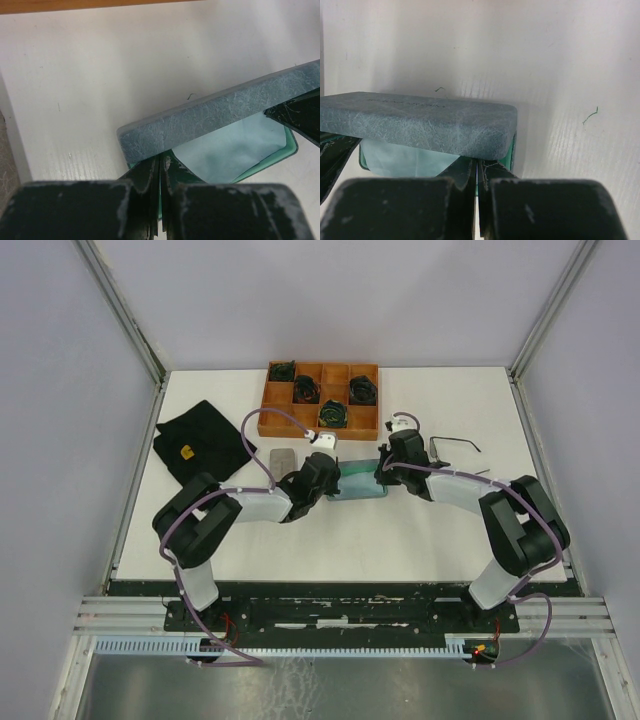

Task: Organize the sunglasses
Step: Place the glasses cleaning cloth in the sunglasses case.

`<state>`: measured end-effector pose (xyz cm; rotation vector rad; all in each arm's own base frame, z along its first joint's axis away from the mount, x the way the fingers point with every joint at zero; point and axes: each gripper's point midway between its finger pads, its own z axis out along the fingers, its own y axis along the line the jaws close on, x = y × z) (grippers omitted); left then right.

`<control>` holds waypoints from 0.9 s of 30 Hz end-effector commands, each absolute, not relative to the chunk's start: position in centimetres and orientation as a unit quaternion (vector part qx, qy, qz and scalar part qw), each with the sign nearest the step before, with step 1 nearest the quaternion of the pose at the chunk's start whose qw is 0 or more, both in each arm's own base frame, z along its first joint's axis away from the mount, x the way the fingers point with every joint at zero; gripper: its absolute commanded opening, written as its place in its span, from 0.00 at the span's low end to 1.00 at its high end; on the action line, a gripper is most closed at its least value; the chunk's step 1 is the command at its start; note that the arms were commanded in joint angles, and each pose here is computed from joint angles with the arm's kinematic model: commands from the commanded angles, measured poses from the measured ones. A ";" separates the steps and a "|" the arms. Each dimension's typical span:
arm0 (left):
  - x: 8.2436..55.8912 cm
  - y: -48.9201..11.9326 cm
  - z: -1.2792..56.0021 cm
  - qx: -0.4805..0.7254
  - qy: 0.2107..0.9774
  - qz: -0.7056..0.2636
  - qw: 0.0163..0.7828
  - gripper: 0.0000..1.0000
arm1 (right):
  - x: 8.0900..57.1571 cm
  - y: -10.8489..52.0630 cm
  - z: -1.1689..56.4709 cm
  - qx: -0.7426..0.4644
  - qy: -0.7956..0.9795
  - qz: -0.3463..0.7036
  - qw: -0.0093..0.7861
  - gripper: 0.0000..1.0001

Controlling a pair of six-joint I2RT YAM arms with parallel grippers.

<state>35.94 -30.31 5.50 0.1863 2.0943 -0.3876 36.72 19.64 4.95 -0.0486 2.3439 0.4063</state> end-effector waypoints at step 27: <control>37.6 -30.8 7.3 0.103 0.836 -0.156 0.516 0.03 | 38.7 19.8 7.1 -0.014 0.895 0.171 0.412 0.00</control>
